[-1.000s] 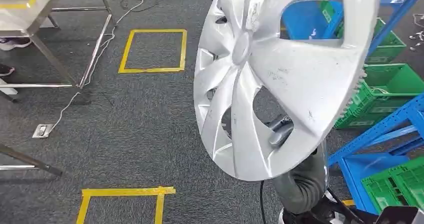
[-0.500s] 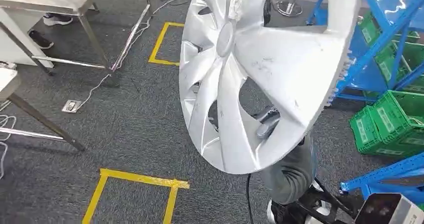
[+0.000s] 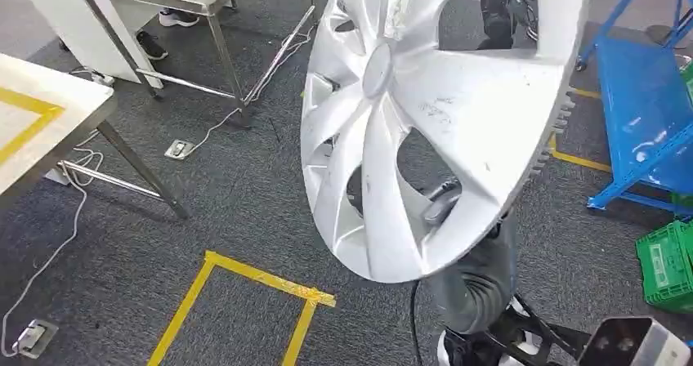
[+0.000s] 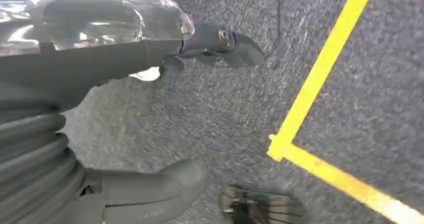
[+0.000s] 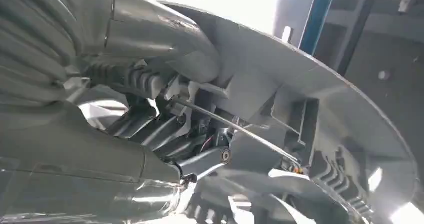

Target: Take the parts from the cabinet and place them on the table.

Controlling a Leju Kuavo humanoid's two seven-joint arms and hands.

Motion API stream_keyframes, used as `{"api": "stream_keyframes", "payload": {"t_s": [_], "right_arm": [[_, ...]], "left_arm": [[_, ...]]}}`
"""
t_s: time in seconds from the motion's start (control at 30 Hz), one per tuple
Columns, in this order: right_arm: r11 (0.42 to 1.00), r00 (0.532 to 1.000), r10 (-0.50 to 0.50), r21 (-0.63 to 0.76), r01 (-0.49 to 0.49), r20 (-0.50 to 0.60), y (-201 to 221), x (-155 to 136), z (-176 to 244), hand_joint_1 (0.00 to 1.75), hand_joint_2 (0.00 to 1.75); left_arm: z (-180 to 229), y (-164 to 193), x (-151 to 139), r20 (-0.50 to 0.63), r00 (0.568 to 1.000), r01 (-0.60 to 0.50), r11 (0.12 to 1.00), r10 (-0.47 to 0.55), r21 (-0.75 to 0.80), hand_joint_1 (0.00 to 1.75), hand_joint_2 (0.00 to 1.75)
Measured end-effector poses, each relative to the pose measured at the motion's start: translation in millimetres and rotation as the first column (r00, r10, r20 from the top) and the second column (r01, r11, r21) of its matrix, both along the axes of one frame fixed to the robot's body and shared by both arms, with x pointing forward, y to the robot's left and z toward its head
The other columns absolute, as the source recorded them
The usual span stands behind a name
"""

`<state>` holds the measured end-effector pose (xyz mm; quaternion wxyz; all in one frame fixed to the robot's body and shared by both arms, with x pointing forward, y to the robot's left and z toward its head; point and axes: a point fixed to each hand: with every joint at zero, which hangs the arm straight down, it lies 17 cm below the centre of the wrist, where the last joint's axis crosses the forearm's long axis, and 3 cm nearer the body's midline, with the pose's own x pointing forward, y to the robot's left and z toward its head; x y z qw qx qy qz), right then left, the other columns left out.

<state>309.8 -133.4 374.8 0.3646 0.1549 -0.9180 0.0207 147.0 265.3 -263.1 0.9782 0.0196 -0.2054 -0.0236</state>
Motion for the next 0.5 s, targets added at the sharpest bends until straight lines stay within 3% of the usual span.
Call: {"api": "stream_keyframes", "payload": {"t_s": [0.5], "right_arm": [[0.999,0.999,-0.045,0.025,0.045,-0.003,-31.7,0.7,8.6,1.75,1.75]], "left_arm": [[-2.5,-8.0,-5.0,-0.04,0.999,-0.017,1.0,0.018,0.016,0.0,1.75]]}}
